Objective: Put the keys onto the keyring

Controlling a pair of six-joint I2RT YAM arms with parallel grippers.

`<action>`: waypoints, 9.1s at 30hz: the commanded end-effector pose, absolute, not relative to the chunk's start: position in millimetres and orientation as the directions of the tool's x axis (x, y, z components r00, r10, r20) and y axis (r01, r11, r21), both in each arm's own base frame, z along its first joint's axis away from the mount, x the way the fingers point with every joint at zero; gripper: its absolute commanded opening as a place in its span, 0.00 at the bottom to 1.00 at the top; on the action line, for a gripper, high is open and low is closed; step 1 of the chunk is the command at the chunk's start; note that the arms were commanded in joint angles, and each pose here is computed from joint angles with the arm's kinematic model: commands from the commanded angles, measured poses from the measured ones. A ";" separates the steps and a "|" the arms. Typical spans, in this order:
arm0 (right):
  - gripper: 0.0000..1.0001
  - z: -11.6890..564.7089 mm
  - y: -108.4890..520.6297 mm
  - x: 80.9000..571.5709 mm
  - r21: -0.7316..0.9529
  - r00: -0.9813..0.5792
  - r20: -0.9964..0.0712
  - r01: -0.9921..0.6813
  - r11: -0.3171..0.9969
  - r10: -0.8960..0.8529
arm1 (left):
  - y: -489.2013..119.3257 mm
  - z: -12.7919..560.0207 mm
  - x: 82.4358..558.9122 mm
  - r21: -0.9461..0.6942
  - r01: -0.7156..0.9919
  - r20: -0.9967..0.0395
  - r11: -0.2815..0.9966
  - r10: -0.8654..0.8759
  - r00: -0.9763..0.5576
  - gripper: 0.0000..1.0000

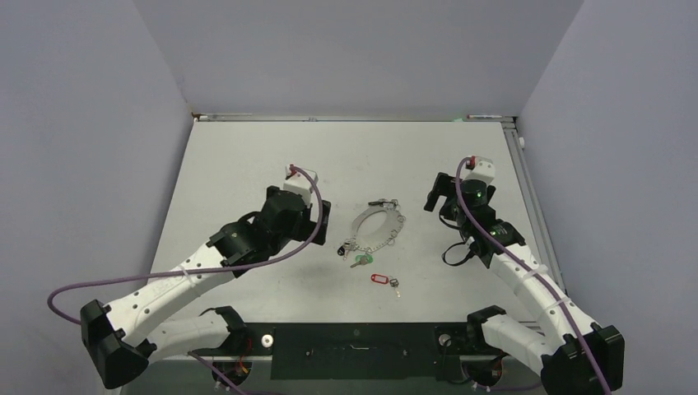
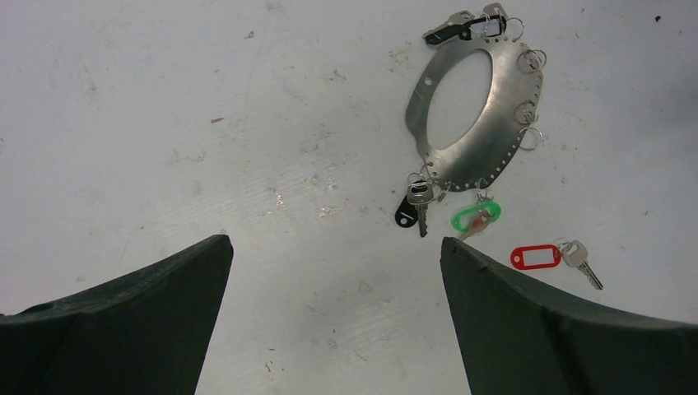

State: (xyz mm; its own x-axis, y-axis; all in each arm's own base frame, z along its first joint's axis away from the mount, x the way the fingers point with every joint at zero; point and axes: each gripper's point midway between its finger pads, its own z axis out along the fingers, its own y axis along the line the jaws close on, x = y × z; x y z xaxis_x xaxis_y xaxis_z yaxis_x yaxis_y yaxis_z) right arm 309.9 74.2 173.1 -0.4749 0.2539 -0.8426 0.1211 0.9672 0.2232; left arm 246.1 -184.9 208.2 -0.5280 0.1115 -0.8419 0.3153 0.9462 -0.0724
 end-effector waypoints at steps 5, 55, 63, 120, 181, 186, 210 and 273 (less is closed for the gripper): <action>0.89 178.3 72.5 312.3 0.198 -0.482 -0.843 0.136 0.971 0.240 | -241.7 196.6 241.0 -0.046 0.305 -0.832 0.951 0.133 -0.539 0.97; 0.89 187.8 43.0 295.2 0.157 -0.428 -0.867 0.248 0.956 0.253 | -444.8 72.7 271.9 -0.045 0.450 -0.718 0.892 0.284 -0.636 0.46; 0.92 201.2 -8.4 276.9 0.129 -0.298 -0.898 0.526 0.841 0.324 | -447.1 63.1 279.1 -0.020 0.439 -0.724 0.898 0.290 -0.626 0.41; 0.92 211.1 -14.3 271.7 0.153 -0.252 -0.909 0.541 0.827 0.333 | -435.9 37.3 281.0 0.079 0.361 -0.703 0.929 0.309 -0.641 0.19; 0.91 208.8 -11.6 274.6 0.148 -0.261 -0.909 0.527 0.837 0.326 | -426.1 69.3 264.0 0.162 0.392 -0.706 0.906 0.384 -0.595 0.29; 0.92 209.1 -12.1 273.7 0.148 -0.261 -0.909 0.529 0.836 0.326 | -427.2 58.1 273.6 0.130 0.396 -0.700 0.909 0.367 -0.613 0.27; 0.91 205.1 -10.9 274.2 0.142 -0.274 -0.905 0.527 0.838 0.326 | -423.7 29.3 278.2 0.094 0.376 -0.673 0.922 0.338 -0.658 0.19; 0.88 246.8 129.0 260.1 0.444 -0.293 -0.887 -0.318 0.838 0.358 | -376.7 188.2 181.1 -0.342 0.766 -0.897 0.544 0.054 -0.438 0.00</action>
